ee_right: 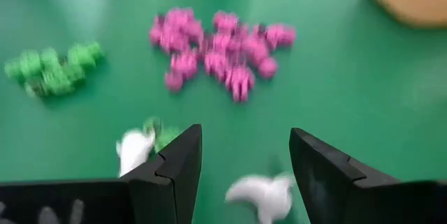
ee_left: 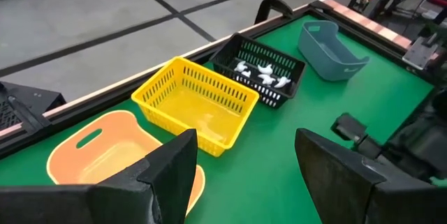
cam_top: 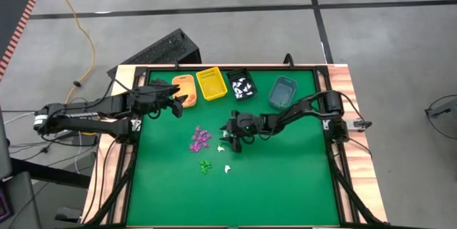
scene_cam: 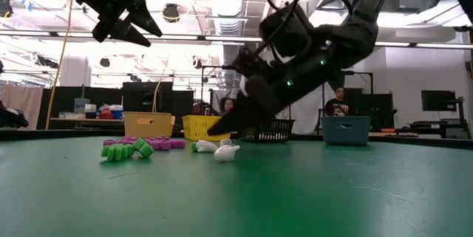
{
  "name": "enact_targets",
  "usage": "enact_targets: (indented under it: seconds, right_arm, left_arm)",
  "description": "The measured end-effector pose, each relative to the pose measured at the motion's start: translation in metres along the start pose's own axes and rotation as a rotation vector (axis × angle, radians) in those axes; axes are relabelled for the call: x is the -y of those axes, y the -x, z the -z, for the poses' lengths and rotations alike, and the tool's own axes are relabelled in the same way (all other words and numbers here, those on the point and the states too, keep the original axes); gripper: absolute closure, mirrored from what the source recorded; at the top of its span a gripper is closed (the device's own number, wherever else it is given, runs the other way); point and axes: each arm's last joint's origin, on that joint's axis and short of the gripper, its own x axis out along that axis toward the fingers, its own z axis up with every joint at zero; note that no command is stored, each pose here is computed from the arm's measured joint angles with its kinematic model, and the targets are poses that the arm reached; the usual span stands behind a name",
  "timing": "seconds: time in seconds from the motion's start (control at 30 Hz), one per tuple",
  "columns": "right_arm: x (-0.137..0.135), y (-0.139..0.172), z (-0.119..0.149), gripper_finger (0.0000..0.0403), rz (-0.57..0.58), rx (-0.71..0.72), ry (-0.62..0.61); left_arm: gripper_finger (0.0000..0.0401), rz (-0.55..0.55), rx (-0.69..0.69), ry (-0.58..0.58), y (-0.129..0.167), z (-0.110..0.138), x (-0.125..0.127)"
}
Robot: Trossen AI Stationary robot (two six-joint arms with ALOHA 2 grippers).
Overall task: Sort Halloween decoration
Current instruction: Put the white ghost toy into the black bin
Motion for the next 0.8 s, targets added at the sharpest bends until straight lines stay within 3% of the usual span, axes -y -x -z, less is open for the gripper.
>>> enact_targets:
  seconds: [0.43, 0.8]
  right_arm:
    - [0.020, 0.002, 0.034, 0.0204, 0.048, -0.082, 0.001]
    - [0.023, 0.005, 0.037, 0.0272, 0.056, -0.083, -0.006]
  left_arm:
    - [0.0170, 0.001, -0.001, 0.000, 0.000, 0.000, 0.000]
    - [0.0170, -0.018, 0.007, 0.001, 0.000, 0.000, -0.001]
